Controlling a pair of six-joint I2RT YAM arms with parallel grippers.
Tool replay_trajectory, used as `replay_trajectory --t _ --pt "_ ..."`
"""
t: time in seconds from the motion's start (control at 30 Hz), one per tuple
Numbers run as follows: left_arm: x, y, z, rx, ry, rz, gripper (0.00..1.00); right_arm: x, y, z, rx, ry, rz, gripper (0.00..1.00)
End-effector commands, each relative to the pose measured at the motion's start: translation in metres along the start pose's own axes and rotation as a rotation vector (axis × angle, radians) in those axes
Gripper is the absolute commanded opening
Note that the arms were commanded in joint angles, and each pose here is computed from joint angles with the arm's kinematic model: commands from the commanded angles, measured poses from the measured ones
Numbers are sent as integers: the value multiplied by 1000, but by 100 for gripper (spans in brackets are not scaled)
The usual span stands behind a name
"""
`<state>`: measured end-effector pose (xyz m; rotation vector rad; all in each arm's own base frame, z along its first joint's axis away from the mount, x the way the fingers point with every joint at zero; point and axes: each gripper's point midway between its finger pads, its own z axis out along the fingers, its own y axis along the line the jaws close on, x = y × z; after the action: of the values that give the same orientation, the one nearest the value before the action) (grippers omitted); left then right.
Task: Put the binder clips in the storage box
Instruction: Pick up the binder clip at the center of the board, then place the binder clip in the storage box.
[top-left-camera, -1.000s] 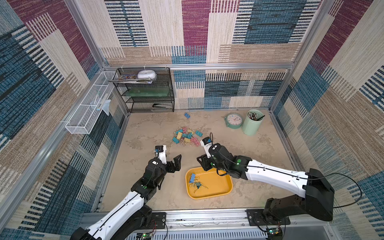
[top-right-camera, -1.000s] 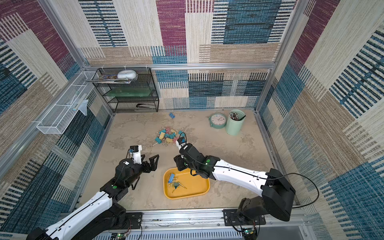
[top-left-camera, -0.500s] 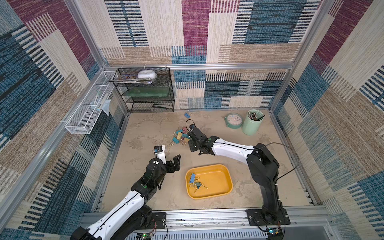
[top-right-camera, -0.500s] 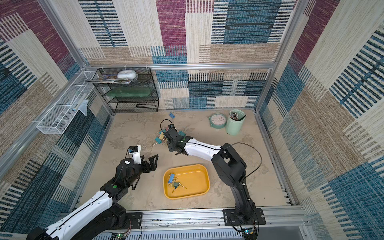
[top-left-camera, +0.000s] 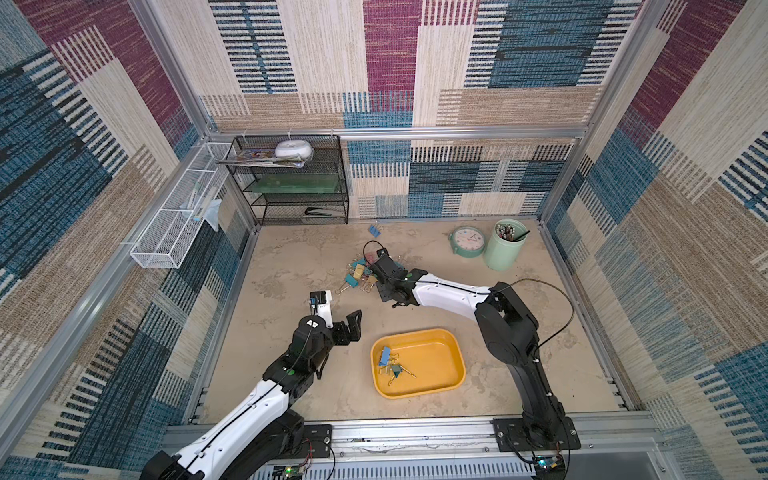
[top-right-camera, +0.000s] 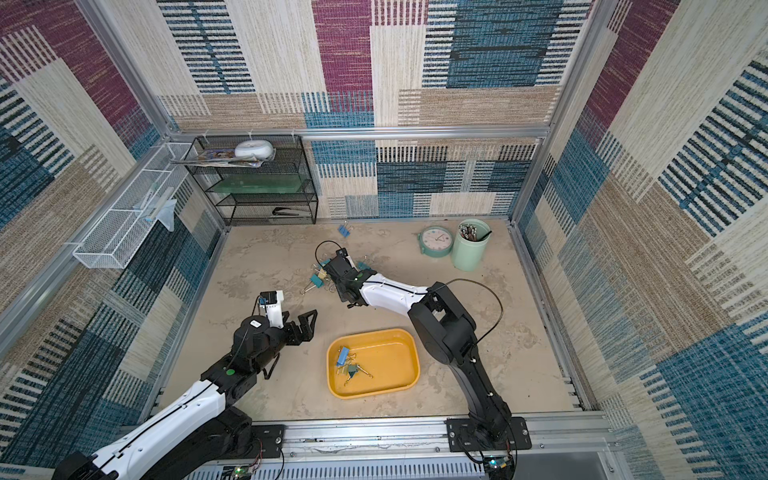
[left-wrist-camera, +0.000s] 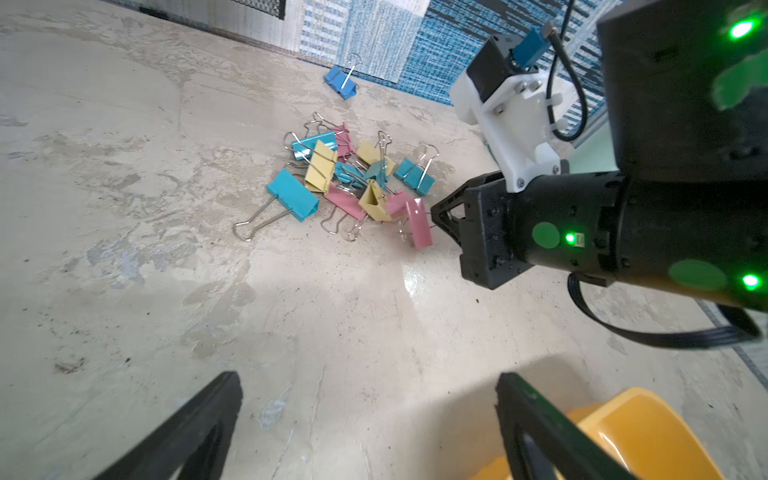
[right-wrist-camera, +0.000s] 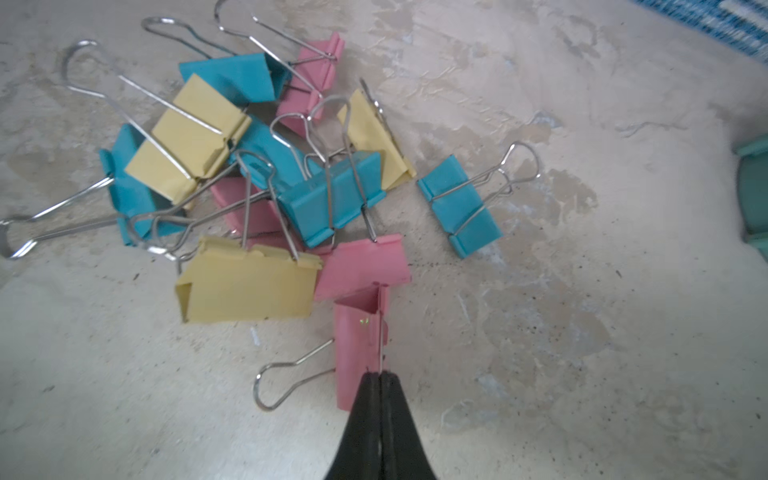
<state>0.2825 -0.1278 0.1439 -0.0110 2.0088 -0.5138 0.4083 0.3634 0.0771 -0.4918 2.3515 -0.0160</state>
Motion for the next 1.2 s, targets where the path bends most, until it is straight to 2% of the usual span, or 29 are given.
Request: replay_trajectory --t 0.0,0.13,0.33,0.5,0.67,0.77,0.87,1.0,1.17 --pt "-6 -24 1 131 -16 49 99 -6 -7 -19 1 -23 16 2" --pt "-3 -42 2 230 2 74 99 -13 -14 -55 -58 -58 54 0" --pt "-4 -72 -6 390 -6 134 99 -14 -29 -136 -212 -151 146 0" --pt "-1 -98 -21 529 -27 219 99 8 -36 -214 -450 -234 218 0" --pt "2 -116 -30 608 -44 273 99 43 -32 -269 -706 -263 314 0" --pt "2 -116 -31 602 -60 271 99 66 -25 -283 -834 -239 361 0" --pt "-1 -106 -29 539 -84 232 99 92 -11 -279 -905 -169 392 0" --pt "-7 -92 -32 470 -134 208 99 122 12 -260 -934 -69 392 0" --pt "-11 -71 -29 345 -154 193 100 139 46 -242 -964 15 321 0"
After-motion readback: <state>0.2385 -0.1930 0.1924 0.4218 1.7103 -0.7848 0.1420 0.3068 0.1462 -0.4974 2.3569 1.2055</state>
